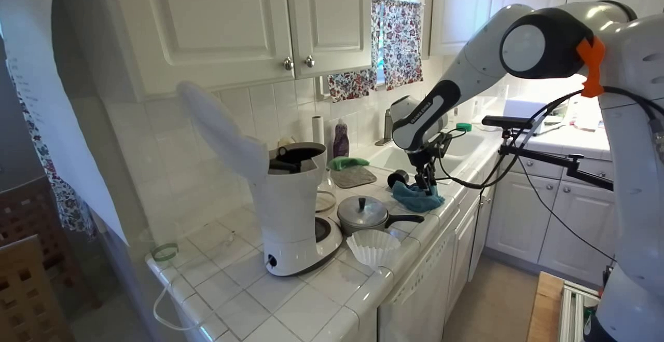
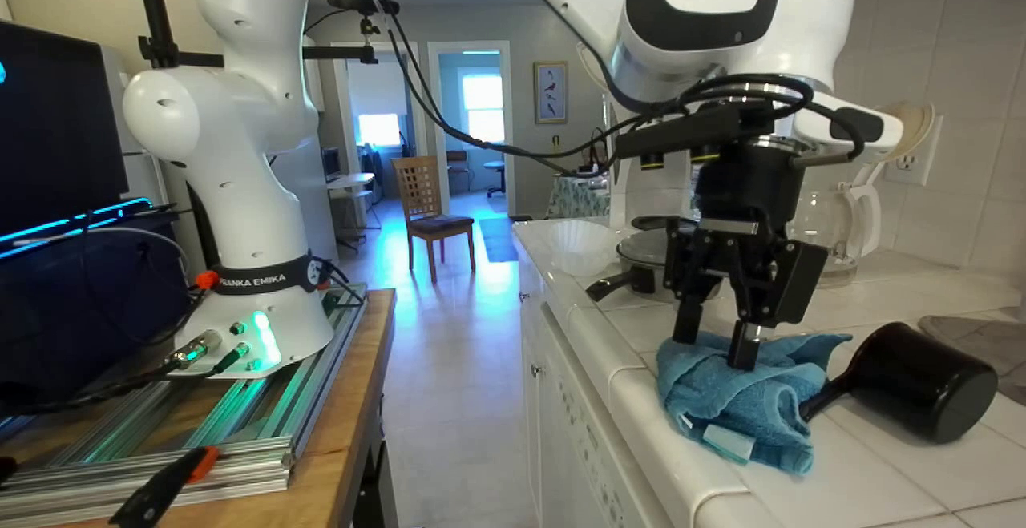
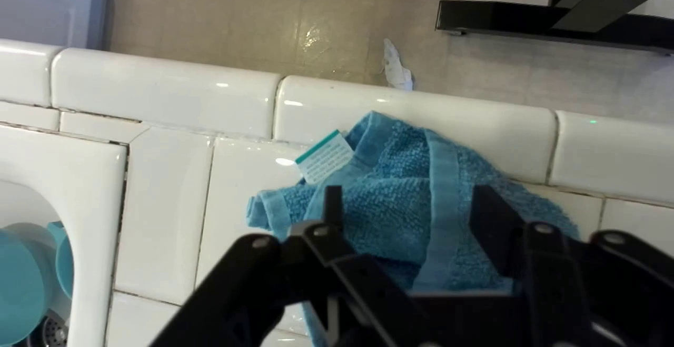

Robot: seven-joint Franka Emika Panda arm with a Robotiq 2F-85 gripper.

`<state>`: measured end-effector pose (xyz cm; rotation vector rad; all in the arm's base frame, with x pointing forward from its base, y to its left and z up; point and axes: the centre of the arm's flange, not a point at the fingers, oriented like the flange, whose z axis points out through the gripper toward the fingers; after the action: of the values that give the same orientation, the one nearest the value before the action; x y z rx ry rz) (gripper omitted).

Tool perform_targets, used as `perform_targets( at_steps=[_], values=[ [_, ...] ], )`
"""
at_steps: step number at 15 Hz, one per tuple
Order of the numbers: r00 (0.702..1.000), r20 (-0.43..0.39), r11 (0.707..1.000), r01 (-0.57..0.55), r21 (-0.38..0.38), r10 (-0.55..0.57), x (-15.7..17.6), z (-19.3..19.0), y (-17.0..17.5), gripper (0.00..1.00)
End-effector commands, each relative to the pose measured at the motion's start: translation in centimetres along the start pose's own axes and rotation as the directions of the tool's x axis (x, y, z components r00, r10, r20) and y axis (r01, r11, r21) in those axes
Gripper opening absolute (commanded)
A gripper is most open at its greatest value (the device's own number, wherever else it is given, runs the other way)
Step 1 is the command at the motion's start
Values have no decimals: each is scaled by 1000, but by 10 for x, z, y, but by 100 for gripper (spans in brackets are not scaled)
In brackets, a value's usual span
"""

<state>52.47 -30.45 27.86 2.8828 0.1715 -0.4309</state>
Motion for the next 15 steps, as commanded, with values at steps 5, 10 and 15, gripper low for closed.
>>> perform_targets(
  at_steps=[5,10,15],
  values=[
    [997,-72,987,21,-160,-33,14,33,5,8],
    [993,-115,973,-53,-223,28,27,31,22,1],
    [981,-184,969,-103,-223,62,49,32,32,1]
  ],
)
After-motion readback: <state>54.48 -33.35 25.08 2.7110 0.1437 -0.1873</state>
